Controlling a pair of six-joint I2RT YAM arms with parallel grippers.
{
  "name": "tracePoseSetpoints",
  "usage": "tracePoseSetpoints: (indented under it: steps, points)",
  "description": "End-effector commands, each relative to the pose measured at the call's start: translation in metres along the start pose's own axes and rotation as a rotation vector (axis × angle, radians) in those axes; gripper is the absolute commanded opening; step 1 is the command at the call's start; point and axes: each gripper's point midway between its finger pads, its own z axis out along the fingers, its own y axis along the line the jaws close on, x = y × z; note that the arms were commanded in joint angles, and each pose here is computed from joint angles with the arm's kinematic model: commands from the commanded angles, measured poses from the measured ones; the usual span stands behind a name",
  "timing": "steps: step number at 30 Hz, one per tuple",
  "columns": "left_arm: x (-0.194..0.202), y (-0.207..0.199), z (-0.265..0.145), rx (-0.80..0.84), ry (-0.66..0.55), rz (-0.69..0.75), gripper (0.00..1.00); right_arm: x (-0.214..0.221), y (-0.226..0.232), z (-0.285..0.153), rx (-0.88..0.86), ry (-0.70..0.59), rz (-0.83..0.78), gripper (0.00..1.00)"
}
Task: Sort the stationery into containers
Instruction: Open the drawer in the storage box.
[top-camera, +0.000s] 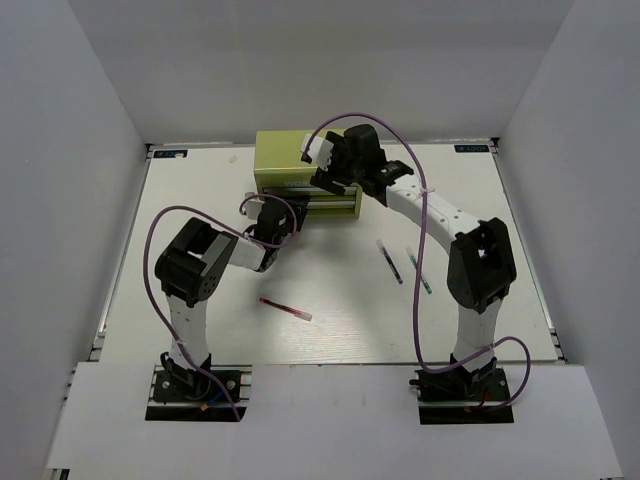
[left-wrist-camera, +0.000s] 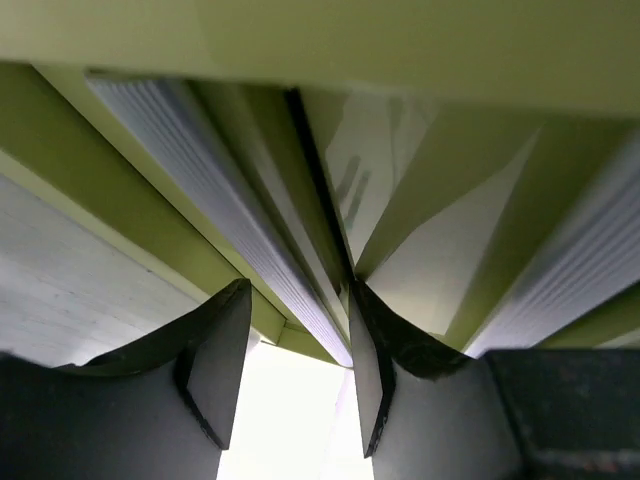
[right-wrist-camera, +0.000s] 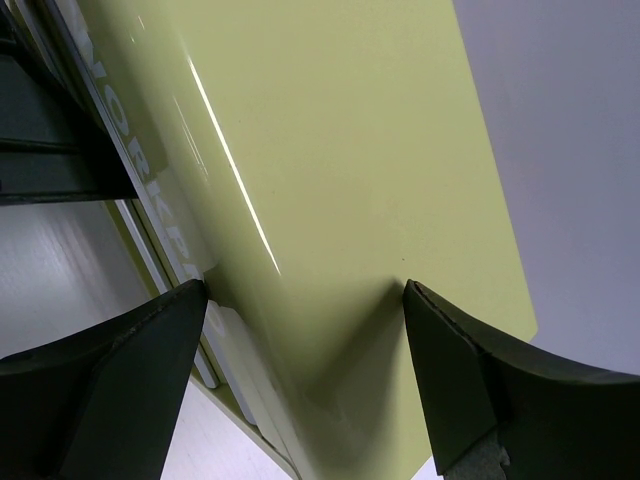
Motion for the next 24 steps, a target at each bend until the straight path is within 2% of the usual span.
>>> tracePoseSetpoints:
  steps: [1,6,8,14,19,20,24]
  points:
    - [-0.011,-0.025,0.008,0.091,-0.070,-0.048,0.53,0.019,0.002,-0.007,-0.020,0.066,0.035,0.84]
    - [-0.012,-0.026,0.009,0.104,-0.097,-0.060,0.50,0.024,0.007,-0.008,-0.036,0.085,0.047,0.84]
    - [-0.012,-0.023,0.010,0.103,-0.097,-0.060,0.39,0.027,0.009,-0.010,-0.038,0.089,0.060,0.84]
    - [-0.015,-0.027,0.011,0.126,-0.118,-0.068,0.23,0.031,0.017,-0.016,-0.047,0.104,0.074,0.82]
    - [-0.014,-0.032,0.007,0.161,-0.106,-0.078,0.00,0.034,0.020,-0.017,-0.054,0.115,0.077,0.82]
    - [-0.014,-0.019,0.005,0.140,-0.106,-0.071,0.00,0.033,0.019,-0.018,-0.051,0.113,0.082,0.82]
    - [-0.008,-0.009,-0.005,0.125,-0.077,-0.063,0.00,0.036,0.021,-0.018,-0.059,0.126,0.094,0.82]
